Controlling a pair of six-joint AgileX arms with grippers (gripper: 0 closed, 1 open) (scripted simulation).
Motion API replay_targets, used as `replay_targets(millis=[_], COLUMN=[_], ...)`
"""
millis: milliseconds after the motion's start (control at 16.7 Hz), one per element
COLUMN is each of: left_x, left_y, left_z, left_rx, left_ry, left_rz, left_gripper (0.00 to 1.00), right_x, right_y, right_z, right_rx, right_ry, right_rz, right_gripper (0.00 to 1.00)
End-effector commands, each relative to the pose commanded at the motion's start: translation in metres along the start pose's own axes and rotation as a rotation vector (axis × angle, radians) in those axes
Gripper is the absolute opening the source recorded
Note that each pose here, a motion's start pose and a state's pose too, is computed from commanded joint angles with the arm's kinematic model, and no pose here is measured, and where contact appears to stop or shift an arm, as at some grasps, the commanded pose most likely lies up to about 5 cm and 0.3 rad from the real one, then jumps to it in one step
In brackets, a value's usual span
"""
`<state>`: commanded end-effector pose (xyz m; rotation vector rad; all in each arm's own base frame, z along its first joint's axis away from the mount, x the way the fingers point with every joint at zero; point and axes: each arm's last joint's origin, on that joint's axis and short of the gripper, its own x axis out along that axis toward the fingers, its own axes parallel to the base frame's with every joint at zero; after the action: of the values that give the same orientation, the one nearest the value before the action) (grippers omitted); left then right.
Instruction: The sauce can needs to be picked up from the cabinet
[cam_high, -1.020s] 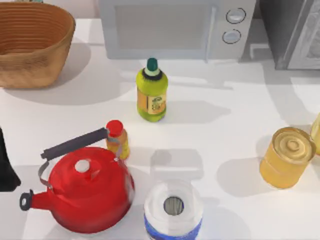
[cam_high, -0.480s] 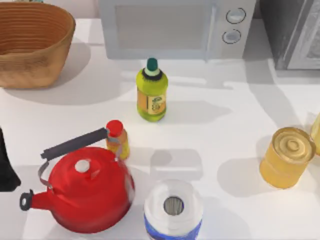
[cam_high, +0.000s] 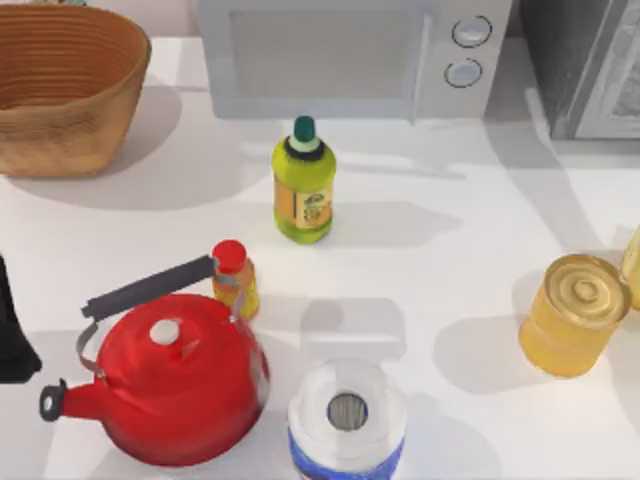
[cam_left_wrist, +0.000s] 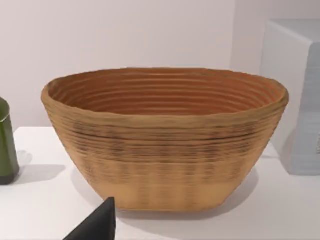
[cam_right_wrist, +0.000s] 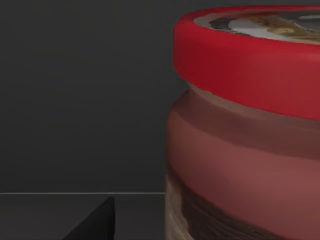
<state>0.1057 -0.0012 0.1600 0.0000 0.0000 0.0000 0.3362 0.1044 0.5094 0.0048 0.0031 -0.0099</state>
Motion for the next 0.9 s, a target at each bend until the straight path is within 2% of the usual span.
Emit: replay_targets(millis=[360, 900], left_x=[0.0, 0.0], left_y=[0.0, 0.0], left_z=[0.0, 0.0], left_rx=[0.0, 0.0], left_ry=[0.0, 0.0], left_rz=[0.0, 0.0], left_gripper=[1.0, 1.0], right_x=[0.0091, 0.0091], right_y=[-0.0005, -0.0005], right_z=[-0.0009, -0.0009], right_rx=[0.0, 0.0], right_ry=[0.0, 0.0], right_rz=[0.0, 0.0], right_gripper=[1.0, 0.32])
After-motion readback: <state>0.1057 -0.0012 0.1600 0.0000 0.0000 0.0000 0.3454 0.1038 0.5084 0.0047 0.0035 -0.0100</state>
